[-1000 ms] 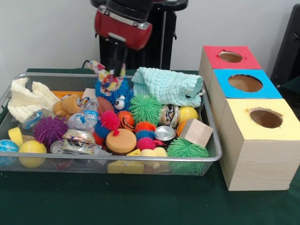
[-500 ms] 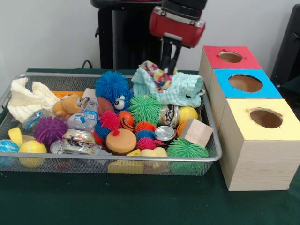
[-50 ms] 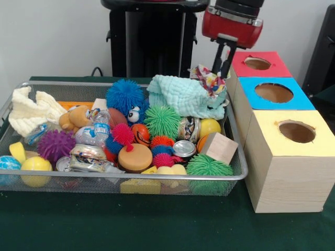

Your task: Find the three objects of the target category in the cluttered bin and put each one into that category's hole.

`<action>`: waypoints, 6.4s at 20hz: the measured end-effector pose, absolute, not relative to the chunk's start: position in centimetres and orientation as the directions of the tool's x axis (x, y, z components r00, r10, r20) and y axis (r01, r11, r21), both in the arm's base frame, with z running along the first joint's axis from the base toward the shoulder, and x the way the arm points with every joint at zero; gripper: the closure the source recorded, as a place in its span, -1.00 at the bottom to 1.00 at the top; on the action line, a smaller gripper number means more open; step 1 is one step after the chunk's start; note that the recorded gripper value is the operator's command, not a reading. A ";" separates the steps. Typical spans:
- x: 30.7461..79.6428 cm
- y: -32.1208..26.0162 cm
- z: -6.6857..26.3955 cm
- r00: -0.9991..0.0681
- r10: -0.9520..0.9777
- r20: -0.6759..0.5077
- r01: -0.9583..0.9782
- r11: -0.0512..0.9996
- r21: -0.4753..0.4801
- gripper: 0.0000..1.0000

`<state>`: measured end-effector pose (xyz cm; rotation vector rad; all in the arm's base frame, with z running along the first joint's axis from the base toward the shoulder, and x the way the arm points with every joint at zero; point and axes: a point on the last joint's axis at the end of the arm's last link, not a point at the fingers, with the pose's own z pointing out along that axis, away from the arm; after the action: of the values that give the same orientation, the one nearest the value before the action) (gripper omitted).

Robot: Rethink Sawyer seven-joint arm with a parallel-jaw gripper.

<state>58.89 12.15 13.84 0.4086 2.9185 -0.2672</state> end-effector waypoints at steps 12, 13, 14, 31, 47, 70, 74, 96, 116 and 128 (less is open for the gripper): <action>58.5 17.4 15.4 -0.908 0.349 -0.232 0.378 0.921 -0.095 1.00; 58.4 17.7 15.5 -0.905 0.357 -0.233 0.386 0.918 -0.091 1.00; 58.3 18.0 15.6 -0.902 0.362 -0.234 0.391 0.916 -0.088 1.00; 58.4 21.3 13.9 -0.887 0.428 -0.171 0.447 0.890 -0.092 1.00; 64.4 24.9 12.8 -0.897 0.367 -0.246 0.392 0.918 -0.061 1.00; 76.2 24.5 20.6 -0.901 0.372 -0.225 0.387 0.921 -0.029 1.00; 78.5 22.5 21.2 -0.887 0.387 -0.252 0.404 0.915 -0.017 1.00; 76.2 19.5 13.9 -0.892 0.434 -0.125 0.443 0.895 -0.056 1.00; 72.5 21.3 10.7 -0.863 0.503 0.042 0.504 0.864 0.004 1.00; 71.3 22.3 9.4 -0.841 0.531 0.100 0.537 0.842 0.043 1.00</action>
<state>71.27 22.29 9.40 0.8998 3.0960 0.1125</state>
